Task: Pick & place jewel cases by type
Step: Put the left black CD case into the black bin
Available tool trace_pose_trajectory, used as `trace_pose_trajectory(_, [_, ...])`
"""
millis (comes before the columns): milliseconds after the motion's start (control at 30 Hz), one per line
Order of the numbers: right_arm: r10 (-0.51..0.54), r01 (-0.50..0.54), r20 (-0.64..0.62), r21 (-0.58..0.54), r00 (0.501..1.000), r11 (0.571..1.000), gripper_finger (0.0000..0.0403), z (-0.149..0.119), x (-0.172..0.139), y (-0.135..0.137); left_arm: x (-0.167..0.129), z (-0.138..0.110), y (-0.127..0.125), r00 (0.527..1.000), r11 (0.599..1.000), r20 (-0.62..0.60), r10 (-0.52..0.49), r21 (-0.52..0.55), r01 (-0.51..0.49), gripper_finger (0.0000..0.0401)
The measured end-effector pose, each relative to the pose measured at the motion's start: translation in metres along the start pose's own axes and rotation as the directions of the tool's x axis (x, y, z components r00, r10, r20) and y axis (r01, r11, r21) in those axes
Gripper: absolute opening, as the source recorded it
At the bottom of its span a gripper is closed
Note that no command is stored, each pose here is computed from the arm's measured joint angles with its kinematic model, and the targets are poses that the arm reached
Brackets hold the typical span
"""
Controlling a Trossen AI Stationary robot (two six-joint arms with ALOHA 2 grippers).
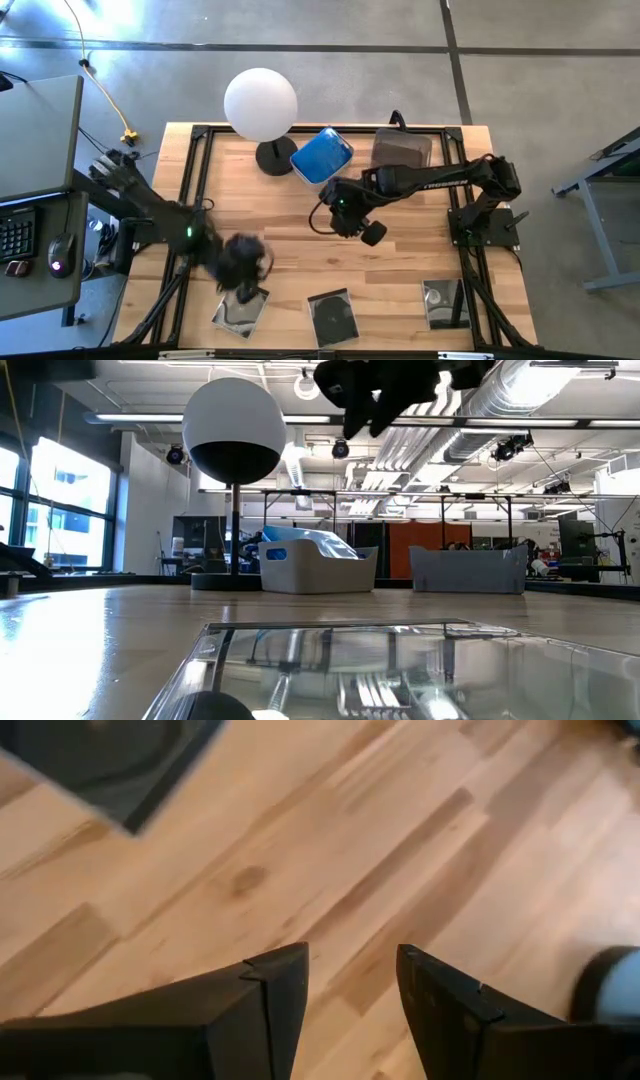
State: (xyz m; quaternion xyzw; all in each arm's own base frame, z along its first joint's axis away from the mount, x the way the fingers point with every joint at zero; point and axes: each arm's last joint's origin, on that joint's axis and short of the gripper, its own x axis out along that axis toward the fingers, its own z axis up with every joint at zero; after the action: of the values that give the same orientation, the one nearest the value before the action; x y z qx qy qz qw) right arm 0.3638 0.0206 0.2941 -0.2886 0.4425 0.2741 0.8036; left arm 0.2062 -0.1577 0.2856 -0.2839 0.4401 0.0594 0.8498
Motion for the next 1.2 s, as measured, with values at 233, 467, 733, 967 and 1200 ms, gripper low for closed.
trace_pose_trajectory(233, [-0.007,0.010,-0.071,0.048,0.997,0.999,0.0149,-0.009,-0.001,-0.003,0.051,-0.061,-0.006,0.995,0.989,-0.096,0.009,-0.149,-0.023,0.0124])
trace_pose_trajectory(467, [-0.017,0.026,-0.083,0.100,0.996,0.995,0.0149,-0.019,-0.004,-0.011,0.093,-0.086,-0.001,0.966,0.962,-0.211,0.147,-0.199,-0.190,0.0124])
trace_pose_trajectory(733, [-0.024,0.033,-0.079,0.111,0.997,0.993,0.0149,-0.020,-0.004,-0.014,0.098,-0.088,0.010,0.951,0.925,-0.123,0.282,-0.227,-0.304,0.0124])
trace_pose_trajectory(967, [-0.021,0.029,-0.076,0.112,0.997,0.993,0.0149,-0.020,-0.004,-0.014,0.100,-0.092,0.010,0.935,0.917,-0.221,0.276,-0.230,-0.325,0.0124])
trace_pose_trajectory(1200, [-0.026,0.034,-0.071,0.105,0.997,0.994,0.0149,-0.020,-0.005,-0.014,0.100,-0.091,0.013,0.932,0.913,-0.190,0.310,-0.216,-0.347,0.0124])
